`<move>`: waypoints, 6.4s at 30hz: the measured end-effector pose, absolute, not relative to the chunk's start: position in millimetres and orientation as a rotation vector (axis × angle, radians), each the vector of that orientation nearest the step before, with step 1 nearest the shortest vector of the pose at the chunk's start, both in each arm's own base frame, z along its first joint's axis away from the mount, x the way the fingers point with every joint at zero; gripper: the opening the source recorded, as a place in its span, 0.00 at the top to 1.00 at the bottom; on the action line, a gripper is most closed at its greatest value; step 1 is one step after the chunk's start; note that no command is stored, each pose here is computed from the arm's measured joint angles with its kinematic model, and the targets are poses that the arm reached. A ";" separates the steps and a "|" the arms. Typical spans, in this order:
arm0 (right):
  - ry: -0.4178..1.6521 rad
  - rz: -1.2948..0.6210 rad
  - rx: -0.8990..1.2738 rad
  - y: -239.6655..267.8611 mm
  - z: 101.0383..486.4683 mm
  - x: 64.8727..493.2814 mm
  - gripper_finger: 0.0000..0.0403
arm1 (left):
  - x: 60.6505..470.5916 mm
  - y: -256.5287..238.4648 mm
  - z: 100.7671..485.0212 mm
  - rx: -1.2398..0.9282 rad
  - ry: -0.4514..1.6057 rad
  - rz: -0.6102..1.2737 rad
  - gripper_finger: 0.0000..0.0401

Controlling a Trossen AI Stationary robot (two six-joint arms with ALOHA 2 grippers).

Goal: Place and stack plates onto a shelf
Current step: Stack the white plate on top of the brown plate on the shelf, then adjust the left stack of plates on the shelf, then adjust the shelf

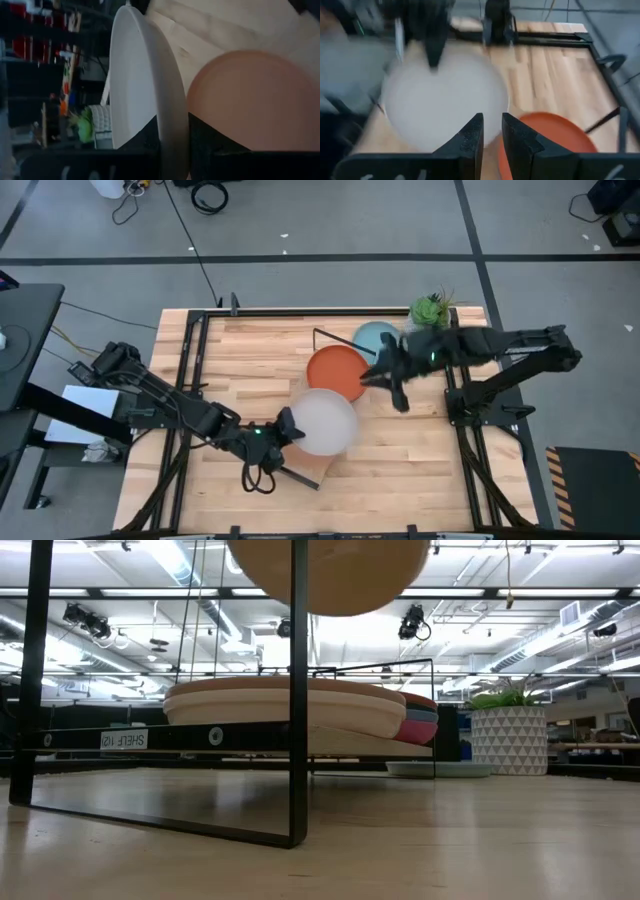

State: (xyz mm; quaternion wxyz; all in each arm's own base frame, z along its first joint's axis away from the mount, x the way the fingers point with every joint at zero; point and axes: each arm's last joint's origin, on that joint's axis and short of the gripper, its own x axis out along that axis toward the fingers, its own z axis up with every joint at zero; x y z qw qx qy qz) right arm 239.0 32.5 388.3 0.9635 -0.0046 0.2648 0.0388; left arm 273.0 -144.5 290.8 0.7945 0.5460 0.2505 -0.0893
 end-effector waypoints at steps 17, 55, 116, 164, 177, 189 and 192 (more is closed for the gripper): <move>0.616 -0.003 -0.145 117.9 342.4 257.7 0.81 | 256.8 -124.9 296.6 0.533 0.671 -0.233 0.86; 0.631 0.004 -0.116 125.9 333.2 266.6 0.81 | 280.2 -124.5 266.5 0.579 0.770 -0.284 0.66; 0.798 0.124 -0.039 146.4 171.7 326.7 0.81 | 230.2 -76.4 323.7 0.336 0.639 0.053 0.57; 0.752 0.059 0.026 160.7 215.7 291.6 0.81 | 197.7 -40.7 155.7 0.059 0.445 -0.398 0.57; 0.751 0.063 0.018 160.6 216.3 291.3 0.81 | 197.0 -41.2 148.8 -0.026 0.537 -0.402 0.57; 0.825 0.013 0.011 156.3 212.2 284.8 0.81 | 194.8 -42.8 187.1 -0.023 0.228 -0.481 0.57; 0.837 -0.056 -0.029 152.2 211.5 281.7 0.81 | 190.6 -41.0 196.4 -0.027 0.176 -0.443 0.57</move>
